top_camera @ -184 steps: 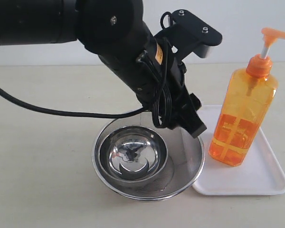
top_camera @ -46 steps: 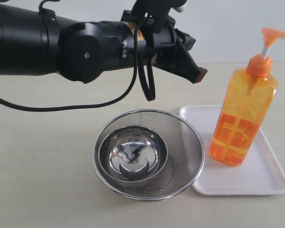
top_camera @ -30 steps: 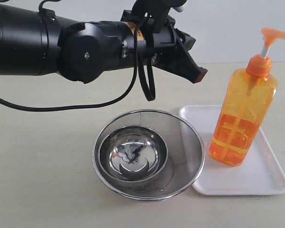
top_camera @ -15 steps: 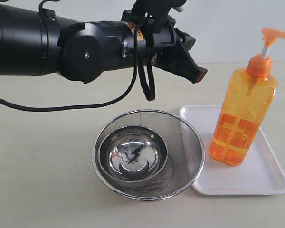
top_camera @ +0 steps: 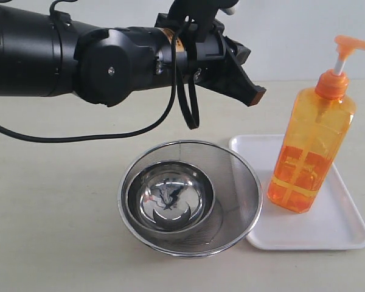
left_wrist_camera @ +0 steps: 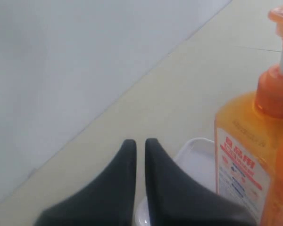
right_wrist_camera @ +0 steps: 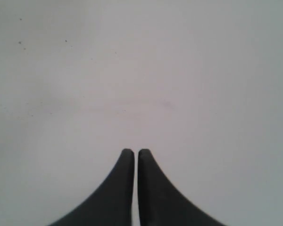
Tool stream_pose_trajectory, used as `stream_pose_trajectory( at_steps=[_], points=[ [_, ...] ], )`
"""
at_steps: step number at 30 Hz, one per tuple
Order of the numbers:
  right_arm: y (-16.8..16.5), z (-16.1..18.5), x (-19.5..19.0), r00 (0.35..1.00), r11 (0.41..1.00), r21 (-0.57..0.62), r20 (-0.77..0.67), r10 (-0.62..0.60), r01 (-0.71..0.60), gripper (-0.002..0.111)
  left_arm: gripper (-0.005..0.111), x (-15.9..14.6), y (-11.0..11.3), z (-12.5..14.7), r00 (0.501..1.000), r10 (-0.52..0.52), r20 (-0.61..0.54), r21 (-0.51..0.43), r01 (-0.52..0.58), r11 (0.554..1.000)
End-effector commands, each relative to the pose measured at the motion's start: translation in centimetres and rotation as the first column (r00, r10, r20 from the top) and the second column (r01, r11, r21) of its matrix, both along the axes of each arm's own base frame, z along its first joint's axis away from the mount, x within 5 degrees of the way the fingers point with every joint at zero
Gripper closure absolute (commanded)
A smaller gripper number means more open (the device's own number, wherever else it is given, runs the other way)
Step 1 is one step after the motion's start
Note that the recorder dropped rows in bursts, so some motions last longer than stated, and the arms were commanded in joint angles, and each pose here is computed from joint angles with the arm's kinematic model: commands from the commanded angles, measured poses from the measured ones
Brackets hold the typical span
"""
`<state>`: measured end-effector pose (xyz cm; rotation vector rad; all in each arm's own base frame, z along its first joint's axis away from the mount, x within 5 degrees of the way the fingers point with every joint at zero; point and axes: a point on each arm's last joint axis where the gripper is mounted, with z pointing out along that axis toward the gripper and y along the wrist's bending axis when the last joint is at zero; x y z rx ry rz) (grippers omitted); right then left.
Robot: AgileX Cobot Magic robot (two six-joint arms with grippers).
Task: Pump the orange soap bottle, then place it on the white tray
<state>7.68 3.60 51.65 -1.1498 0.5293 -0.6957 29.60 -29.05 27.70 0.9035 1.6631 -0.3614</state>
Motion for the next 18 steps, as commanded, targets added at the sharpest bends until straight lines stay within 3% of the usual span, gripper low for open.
stream_pose_trajectory(
  at_steps=[1, 10, 13, 15, 18],
  points=[
    [-1.6, 1.7, 0.9, 0.995, 0.996, -0.047, 0.076, -0.071, 0.075, 0.108, 0.102, -0.1, 0.2, 0.4, 1.000, 0.009, 0.002, -0.026, -0.009, 1.000],
    [-4.6, 4.4, 2.8, 0.950, 0.955, -0.181, 0.254, -0.184, 0.233, 0.108, 0.102, -0.1, 0.2, 0.4, 1.000, 0.010, 0.001, -0.028, -0.010, 1.000],
    [-5.4, 5.6, 2.8, 0.961, 0.985, -0.071, 0.241, -0.135, 0.156, 0.108, 0.102, -0.1, 0.2, 0.4, 1.000, 0.010, 0.001, -0.028, -0.010, 1.000],
    [-6.3, 6.7, 3.3, 0.982, 0.994, 0.040, 0.160, -0.104, 0.099, 0.108, 0.102, 0.0, 0.2, 0.4, 1.000, 0.013, -0.005, -0.037, -0.014, 0.999],
    [-8.1, 7.9, 4.7, 0.992, 0.985, 0.127, 0.008, -0.122, 0.120, 0.108, 0.102, 0.0, 0.2, 0.5, 1.000, 0.014, -0.004, -0.038, -0.014, 0.999]
  ],
)
